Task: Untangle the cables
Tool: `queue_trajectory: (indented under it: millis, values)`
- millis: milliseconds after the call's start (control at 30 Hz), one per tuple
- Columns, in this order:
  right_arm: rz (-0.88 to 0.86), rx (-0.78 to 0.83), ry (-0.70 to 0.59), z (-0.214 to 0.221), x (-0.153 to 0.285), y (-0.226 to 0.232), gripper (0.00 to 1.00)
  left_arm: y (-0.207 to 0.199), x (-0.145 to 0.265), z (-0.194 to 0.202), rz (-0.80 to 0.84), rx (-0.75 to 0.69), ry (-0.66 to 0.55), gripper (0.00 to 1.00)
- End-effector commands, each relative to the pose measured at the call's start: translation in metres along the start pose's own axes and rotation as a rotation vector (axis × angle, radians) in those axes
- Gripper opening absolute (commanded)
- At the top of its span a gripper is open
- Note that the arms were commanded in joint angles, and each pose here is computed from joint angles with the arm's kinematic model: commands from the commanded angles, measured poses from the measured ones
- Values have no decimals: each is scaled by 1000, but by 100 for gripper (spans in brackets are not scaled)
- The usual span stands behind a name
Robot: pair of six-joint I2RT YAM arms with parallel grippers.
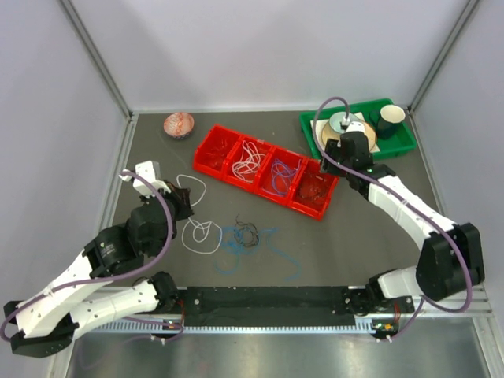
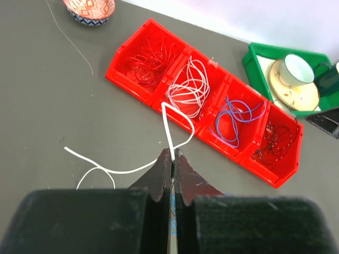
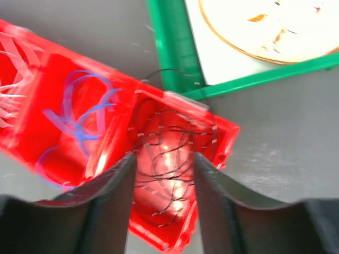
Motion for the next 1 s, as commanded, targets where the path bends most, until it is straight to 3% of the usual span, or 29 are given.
queue_trajectory:
  millis: [0,500,967]
  values:
    - [99,51,19,-10,-20,-5,44,-5,-2,1,19,0,11,0]
    - [163,141,65,-32,-73,-10,48,-3,1,0,19,6,11,0]
    - [172,184,157,-19,-108,-16,46,-5,-1,0,13,-2,11,0]
Point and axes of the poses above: each gripper's point midway between its finger pads, its own x axis back along the fingers, its own y axis along the line the jaws close on, z = x × y, the point moved 5 cm from there along x, back along the fingers, and after that the axes turned 2 degrees about -x, right-handed, at the moved point
